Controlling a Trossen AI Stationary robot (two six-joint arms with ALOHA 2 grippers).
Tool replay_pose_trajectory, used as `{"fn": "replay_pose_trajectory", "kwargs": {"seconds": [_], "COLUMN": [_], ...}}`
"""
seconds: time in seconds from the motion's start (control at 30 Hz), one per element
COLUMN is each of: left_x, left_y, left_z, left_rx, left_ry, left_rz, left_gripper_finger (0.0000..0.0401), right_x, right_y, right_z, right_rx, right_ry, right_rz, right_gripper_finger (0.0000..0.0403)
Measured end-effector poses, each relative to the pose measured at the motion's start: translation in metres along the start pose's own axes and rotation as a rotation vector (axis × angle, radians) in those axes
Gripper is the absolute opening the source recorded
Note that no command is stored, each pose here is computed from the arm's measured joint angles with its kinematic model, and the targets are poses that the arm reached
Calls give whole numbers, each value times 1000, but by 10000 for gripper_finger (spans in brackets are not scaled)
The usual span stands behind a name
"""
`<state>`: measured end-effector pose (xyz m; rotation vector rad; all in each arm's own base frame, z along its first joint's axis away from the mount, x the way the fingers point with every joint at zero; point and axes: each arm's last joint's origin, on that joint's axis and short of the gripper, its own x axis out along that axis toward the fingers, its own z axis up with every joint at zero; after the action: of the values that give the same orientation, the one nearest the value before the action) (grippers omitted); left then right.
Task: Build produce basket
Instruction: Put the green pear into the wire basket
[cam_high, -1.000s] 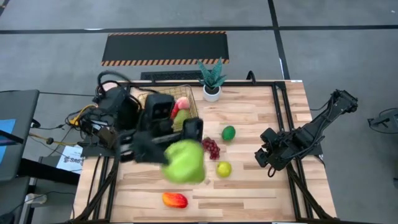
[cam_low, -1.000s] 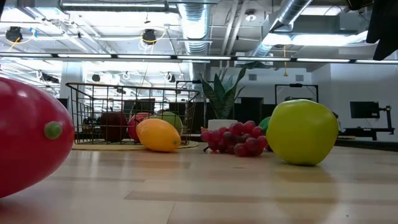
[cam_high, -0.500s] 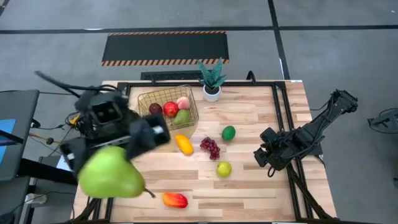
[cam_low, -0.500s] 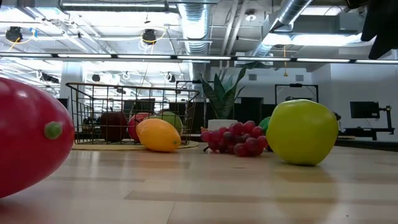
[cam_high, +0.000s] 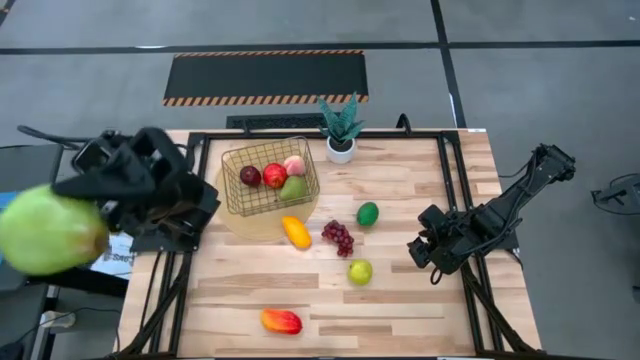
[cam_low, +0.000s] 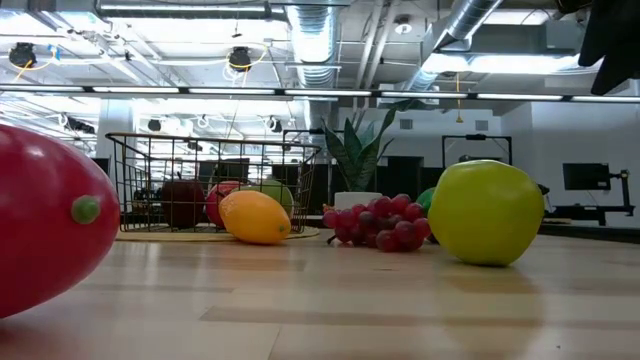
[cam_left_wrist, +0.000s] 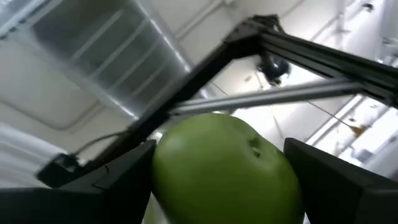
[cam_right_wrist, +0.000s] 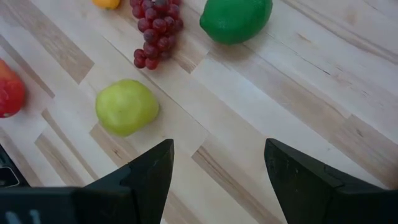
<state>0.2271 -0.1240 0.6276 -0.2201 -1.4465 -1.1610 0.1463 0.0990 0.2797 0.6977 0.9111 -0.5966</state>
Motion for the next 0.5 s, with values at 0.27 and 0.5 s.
{"fn": "replay_pose_trajectory", "kwargs": {"seconds": [0.27,0.5], "left_x": [4,-1], "left_y": [-7,4], "left_z": [-5,-26], "left_rx": [47,-196], "left_ry": [26,244], "left_rz": [-66,12], "left_gripper_finger": [311,311], "right_x": [0,0], "right_y": [0,0], "right_z": [0,0], "right_rx": [-2,-5], "right_ry": [0,0], "right_rz": [-3,-3], "right_gripper_finger": [273,273]}}
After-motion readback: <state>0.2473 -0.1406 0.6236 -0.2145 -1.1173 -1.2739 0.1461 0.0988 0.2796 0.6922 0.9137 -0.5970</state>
